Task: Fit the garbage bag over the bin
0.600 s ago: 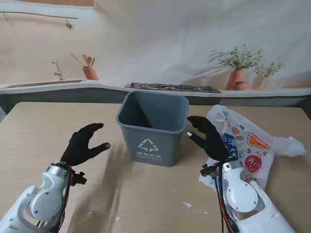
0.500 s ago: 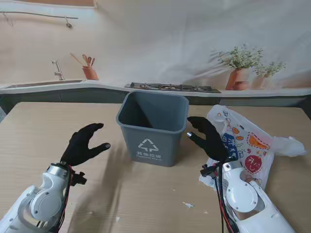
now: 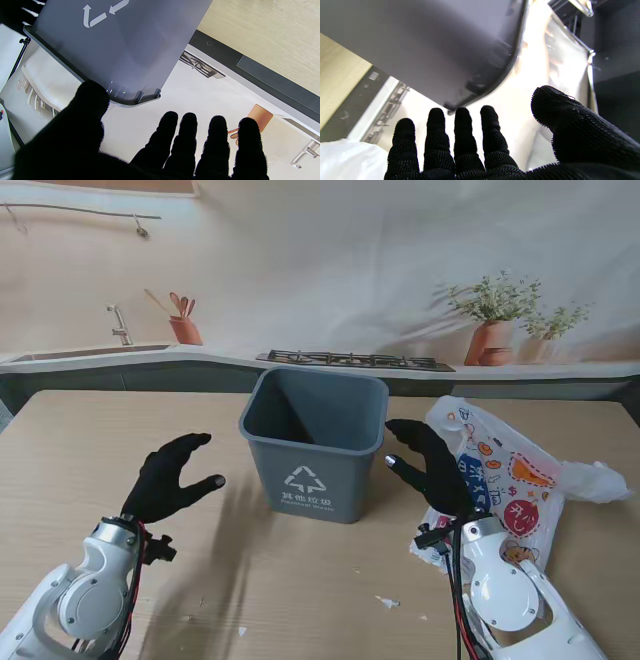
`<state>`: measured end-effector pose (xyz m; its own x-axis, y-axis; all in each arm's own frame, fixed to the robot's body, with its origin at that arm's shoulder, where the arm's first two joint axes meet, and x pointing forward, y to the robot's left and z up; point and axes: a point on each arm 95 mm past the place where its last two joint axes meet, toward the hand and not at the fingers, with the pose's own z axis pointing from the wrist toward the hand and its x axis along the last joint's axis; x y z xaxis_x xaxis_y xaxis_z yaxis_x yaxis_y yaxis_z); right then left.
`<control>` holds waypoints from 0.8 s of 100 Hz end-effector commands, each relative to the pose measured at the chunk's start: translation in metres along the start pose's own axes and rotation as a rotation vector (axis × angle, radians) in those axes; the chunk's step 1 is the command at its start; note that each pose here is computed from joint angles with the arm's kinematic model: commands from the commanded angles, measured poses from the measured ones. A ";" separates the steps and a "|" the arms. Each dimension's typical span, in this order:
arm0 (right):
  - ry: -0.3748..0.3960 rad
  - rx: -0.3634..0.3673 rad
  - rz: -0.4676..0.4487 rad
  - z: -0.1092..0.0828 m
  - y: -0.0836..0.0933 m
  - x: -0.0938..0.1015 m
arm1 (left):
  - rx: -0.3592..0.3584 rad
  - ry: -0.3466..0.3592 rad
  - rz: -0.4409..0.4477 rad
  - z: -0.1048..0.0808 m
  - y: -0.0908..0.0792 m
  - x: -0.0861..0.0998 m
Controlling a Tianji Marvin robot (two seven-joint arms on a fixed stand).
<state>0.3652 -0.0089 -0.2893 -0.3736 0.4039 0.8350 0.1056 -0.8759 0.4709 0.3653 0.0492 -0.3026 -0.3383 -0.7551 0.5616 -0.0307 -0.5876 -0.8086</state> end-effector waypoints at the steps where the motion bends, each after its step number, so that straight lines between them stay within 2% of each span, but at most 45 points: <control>1: 0.052 0.011 -0.024 -0.003 0.000 0.018 | -0.006 0.001 -0.003 0.002 0.001 0.002; 7: 0.085 0.011 -0.106 -0.006 0.006 0.028 | -0.008 0.000 -0.002 0.003 0.001 0.001; 13: 0.123 0.003 -0.228 -0.008 0.015 0.036 | -0.010 0.000 0.003 0.003 0.001 0.000; 24: 0.180 -0.014 -0.477 -0.007 0.043 0.045 | -0.009 -0.002 0.001 0.003 0.001 0.000; 30: 0.197 -0.025 -0.578 -0.004 0.059 0.047 | -0.009 -0.003 0.002 0.003 0.001 0.000; 35: 0.190 -0.023 -0.639 0.000 0.069 0.049 | -0.008 -0.005 0.002 0.003 0.001 0.000; 46: 0.109 0.036 -0.795 0.010 0.092 0.043 | -0.008 -0.005 0.008 0.004 0.000 -0.001; 56: 0.014 0.104 -0.839 0.020 0.107 0.031 | -0.008 -0.006 0.011 0.003 0.000 -0.001; 80: -0.136 0.149 -0.871 0.040 0.127 0.008 | -0.005 -0.011 0.012 0.003 -0.001 -0.002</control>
<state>0.4123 -0.1045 -0.2104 -0.2884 0.9378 0.1934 -0.0795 -0.2247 0.9712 0.3697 0.0511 -0.3013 -0.3316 -0.7646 0.5526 -0.0218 -0.5794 -0.8147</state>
